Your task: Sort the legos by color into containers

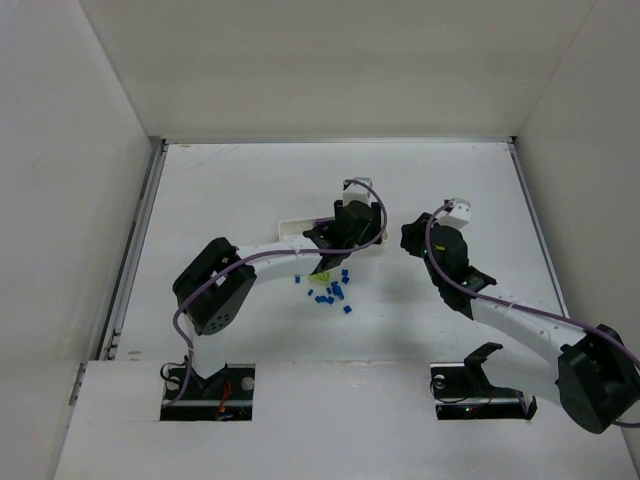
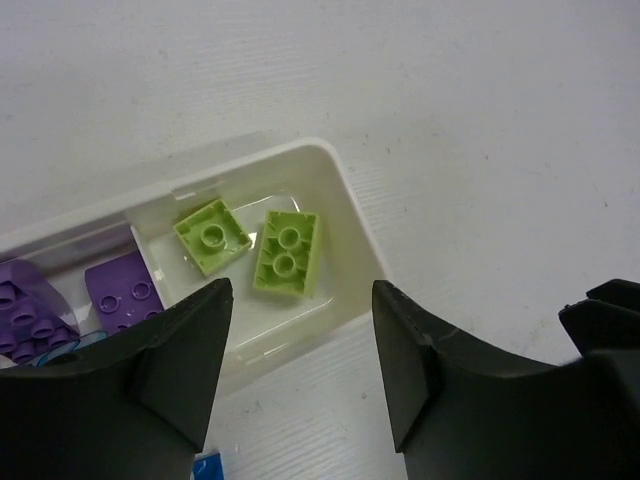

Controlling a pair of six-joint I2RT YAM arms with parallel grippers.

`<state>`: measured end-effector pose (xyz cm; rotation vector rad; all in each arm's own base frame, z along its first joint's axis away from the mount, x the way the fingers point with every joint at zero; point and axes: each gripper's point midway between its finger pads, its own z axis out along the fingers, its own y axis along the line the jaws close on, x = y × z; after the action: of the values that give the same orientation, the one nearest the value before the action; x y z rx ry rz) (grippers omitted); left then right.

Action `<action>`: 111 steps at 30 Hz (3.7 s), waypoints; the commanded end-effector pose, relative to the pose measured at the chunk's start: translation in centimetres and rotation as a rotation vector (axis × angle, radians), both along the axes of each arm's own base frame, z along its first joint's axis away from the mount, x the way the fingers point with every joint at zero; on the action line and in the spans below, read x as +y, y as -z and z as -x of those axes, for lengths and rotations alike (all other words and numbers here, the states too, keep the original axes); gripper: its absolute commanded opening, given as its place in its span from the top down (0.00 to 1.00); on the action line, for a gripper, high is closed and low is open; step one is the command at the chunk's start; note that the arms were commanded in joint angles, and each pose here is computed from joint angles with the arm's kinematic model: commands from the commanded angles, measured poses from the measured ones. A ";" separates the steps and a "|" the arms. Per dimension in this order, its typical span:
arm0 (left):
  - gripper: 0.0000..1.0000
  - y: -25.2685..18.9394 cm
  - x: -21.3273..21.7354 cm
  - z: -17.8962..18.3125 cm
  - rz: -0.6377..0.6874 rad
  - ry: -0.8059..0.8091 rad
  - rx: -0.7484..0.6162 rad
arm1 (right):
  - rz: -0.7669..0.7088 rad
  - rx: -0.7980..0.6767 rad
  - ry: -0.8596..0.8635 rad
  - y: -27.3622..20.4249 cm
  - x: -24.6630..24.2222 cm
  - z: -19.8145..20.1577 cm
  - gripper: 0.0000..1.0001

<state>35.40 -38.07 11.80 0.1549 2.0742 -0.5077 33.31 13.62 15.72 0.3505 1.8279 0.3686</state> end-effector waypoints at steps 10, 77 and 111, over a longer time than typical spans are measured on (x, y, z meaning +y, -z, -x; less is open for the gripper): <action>0.61 -3.0 13.1 5.8 -0.002 -0.170 -0.103 | -0.035 -0.052 0.011 -1.2 0.2 -0.8 0.59; 0.65 7.4 22.4 2.0 -0.290 -0.438 -0.048 | 0.063 -0.003 -0.111 0.7 4.8 -1.0 0.56; 0.69 -3.4 -1.5 -1.6 0.075 -0.024 -0.116 | -0.048 -0.052 0.040 -0.5 -0.1 -0.8 0.57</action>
<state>35.63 -37.96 11.25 0.1429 2.0274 -0.4748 33.69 13.35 14.46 0.3783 1.8303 0.3448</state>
